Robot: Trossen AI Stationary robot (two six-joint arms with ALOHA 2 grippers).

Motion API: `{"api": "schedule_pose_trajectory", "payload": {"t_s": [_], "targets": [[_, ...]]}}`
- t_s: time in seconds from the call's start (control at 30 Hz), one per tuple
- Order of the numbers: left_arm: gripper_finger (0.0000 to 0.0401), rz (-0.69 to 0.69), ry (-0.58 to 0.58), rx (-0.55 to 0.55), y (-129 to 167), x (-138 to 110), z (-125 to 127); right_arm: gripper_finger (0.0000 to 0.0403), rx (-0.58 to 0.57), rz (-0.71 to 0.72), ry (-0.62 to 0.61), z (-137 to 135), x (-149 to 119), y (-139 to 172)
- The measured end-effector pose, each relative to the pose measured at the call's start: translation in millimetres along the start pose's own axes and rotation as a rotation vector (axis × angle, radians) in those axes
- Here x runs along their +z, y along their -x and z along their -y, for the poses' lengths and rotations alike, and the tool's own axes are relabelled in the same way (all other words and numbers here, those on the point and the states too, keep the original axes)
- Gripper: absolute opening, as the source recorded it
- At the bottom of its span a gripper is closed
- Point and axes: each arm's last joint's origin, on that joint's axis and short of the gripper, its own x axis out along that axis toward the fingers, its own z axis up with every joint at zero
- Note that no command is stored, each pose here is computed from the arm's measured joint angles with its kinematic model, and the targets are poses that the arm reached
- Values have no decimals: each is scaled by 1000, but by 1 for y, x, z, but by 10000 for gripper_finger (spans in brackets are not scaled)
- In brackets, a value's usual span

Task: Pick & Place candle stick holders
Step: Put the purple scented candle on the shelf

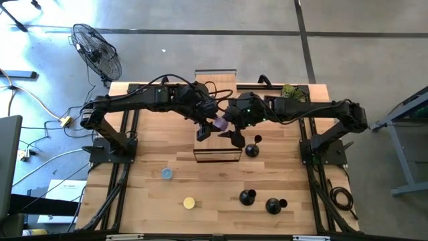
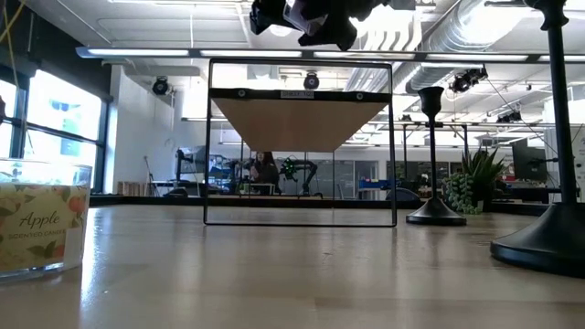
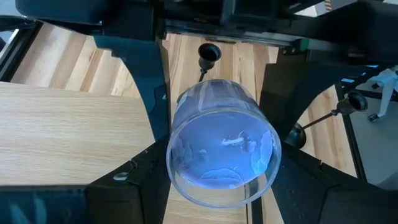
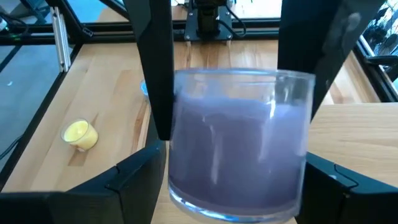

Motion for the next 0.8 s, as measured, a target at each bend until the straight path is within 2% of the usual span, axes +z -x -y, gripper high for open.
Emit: {"api": "schedule_pose_trajectory", "payload": {"t_s": [0.27, 0.57, 0.8], "targets": [[216, -2, 0, -1, 0, 0, 0, 280, -1, 21, 5, 0, 4, 2], [216, -5, 1, 3, 0, -1, 0, 216, -1, 13, 3, 0, 4, 2], [216, -5, -9, 2, 0, 0, 0, 216, -2, 9, 3, 0, 4, 2]]}}
